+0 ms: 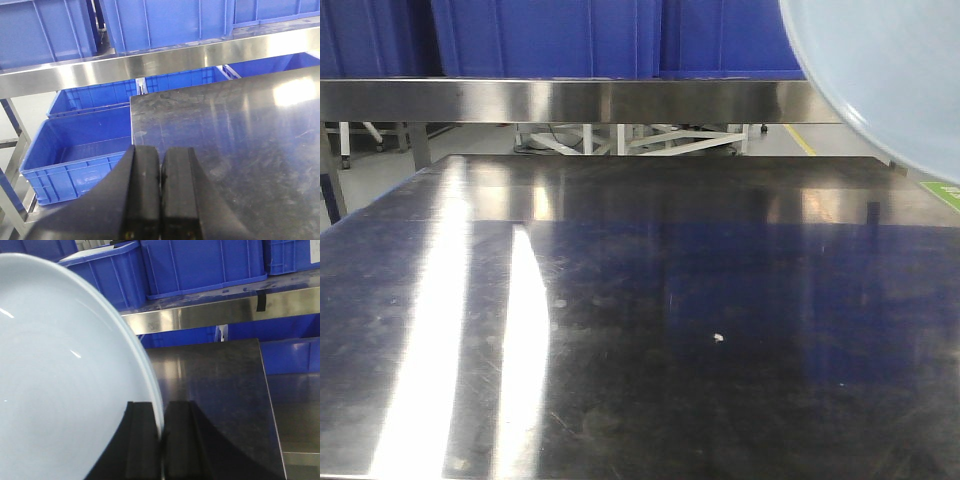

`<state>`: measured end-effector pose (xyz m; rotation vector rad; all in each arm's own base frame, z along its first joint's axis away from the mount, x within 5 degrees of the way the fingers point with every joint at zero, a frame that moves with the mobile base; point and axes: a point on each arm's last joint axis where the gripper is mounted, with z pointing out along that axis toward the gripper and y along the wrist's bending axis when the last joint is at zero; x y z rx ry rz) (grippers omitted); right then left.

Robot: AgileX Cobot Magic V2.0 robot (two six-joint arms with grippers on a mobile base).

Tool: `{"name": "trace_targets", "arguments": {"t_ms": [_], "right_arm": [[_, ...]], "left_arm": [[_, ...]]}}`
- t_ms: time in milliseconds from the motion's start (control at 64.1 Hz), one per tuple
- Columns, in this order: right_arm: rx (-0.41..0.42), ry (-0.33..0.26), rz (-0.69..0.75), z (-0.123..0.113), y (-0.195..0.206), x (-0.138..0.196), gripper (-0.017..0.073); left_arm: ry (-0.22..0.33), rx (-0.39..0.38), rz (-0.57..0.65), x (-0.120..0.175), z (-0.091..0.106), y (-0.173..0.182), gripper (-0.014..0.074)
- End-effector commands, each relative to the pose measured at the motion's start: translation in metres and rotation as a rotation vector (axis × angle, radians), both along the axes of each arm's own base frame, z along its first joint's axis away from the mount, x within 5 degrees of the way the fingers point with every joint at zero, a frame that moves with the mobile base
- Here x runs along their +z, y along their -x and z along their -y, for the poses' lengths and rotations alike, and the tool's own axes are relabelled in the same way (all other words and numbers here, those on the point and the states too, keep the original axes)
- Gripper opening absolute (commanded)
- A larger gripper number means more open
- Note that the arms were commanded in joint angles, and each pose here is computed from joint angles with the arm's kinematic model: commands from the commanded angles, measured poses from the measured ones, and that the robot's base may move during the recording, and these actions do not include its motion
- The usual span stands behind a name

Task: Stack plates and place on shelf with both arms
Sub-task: 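Hold the plate stack in the right gripper while driving to the shelf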

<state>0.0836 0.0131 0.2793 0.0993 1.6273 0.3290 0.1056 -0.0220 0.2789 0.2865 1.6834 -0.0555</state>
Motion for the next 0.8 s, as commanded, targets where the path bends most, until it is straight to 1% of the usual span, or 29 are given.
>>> {"name": "trace_targets", "arguments": {"t_ms": [0,780], "right_arm": [[-0.029,-0.015,0.101,0.0026,0.0003,0.0172,0.005],[-0.023,-0.013,0.086,0.0022,0.0003,0.0158,0.005]], "left_arm": [[0.035,0.004,0.116,0.0186,-0.0001,-0.0012,0.0083],[0.035,0.004,0.116,0.0186,-0.0001,-0.0012,0.0083]]}}
